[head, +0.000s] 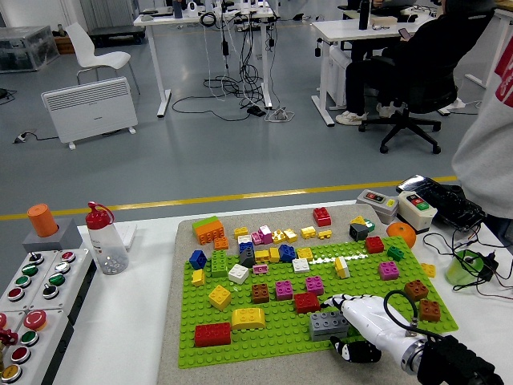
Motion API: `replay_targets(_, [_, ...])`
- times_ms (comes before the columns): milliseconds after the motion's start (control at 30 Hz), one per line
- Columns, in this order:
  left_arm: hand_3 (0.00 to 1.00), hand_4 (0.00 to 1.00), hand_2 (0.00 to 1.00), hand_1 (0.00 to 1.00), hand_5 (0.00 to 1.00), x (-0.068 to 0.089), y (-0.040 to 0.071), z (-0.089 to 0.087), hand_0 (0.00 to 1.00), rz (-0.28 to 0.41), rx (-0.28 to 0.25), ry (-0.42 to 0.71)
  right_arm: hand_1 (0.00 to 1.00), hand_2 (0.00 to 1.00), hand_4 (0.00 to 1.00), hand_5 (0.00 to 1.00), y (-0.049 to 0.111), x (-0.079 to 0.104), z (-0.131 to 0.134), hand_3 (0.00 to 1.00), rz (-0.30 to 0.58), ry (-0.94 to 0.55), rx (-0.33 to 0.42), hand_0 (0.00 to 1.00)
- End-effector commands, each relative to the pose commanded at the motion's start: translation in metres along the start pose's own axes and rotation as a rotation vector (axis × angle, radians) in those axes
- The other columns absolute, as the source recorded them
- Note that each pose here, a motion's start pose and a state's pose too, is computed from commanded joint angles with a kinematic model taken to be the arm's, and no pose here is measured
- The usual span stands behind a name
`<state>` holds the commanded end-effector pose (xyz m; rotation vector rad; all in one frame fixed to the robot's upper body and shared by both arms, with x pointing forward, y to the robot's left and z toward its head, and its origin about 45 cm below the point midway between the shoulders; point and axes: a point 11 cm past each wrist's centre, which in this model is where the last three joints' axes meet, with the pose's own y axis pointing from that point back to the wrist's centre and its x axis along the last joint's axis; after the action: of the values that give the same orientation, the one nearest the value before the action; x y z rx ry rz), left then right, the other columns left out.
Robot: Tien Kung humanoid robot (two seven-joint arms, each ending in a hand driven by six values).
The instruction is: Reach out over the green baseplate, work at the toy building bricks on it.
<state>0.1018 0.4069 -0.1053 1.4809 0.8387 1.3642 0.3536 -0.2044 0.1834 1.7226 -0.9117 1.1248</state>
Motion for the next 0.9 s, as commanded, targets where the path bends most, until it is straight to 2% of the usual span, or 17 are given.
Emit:
replay_targets(267, [0.579, 0.288, 0.673, 0.688, 0.998, 0.0, 0.0, -0.001, 0.653, 0.0, 0.002, 0.0, 0.813, 0.937, 0.634, 0.274, 0.001, 0.0, -0.001, 0.922, -0.001, 0.0, 0.007, 0.787])
replay_targets(300, [0.579, 0.288, 0.673, 0.687, 0.998, 0.0, 0.0, -0.001, 0.654, 0.0, 0.002, 0.0, 0.848, 0.956, 0.672, 0.294, 0.001, 0.0, -0.002, 0.964, -0.001, 0.0, 0.008, 0.876])
replay_targets(467, [0.579, 0.288, 0.673, 0.687, 0.998, 0.0, 0.0, -0.001, 0.654, 0.0, 0.001, 0.0, 0.848, 0.956, 0.672, 0.294, 0.002, 0.0, -0.003, 0.964, -0.004, -0.007, 0.019, 0.876])
replay_targets(500, [0.577, 0.288, 0.673, 0.687, 0.998, 0.0, 0.0, -0.001, 0.654, 0.0, 0.001, 0.0, 0.873, 0.971, 0.704, 0.314, 0.002, 0.001, -0.004, 0.998, -0.004, -0.01, 0.022, 0.925])
replay_targets(667, [0.577, 0.288, 0.673, 0.687, 0.998, 0.0, 0.0, 0.0, 0.654, 0.0, -0.002, 0.002, 0.873, 0.971, 0.704, 0.314, 0.003, 0.006, -0.005, 0.998, 0.018, -0.019, 0.036, 0.925])
replay_targets(700, [0.579, 0.288, 0.673, 0.687, 0.998, 0.0, 0.0, 0.0, 0.653, 0.0, -0.003, 0.002, 0.906, 0.992, 0.749, 0.354, 0.003, 0.007, -0.005, 0.998, 0.026, -0.019, 0.038, 0.98])
replay_targets(867, [0.579, 0.288, 0.673, 0.687, 0.998, 0.001, 0.0, 0.002, 0.653, 0.001, -0.006, 0.003, 0.906, 0.992, 0.749, 0.354, 0.003, 0.014, -0.005, 0.998, 0.05, -0.021, 0.043, 0.98])
replay_targets(900, [0.579, 0.289, 0.673, 0.687, 0.998, 0.001, 0.0, 0.002, 0.653, 0.002, -0.006, 0.003, 0.919, 0.982, 0.703, 0.327, 0.004, 0.015, -0.005, 0.998, 0.056, -0.024, 0.046, 0.984])
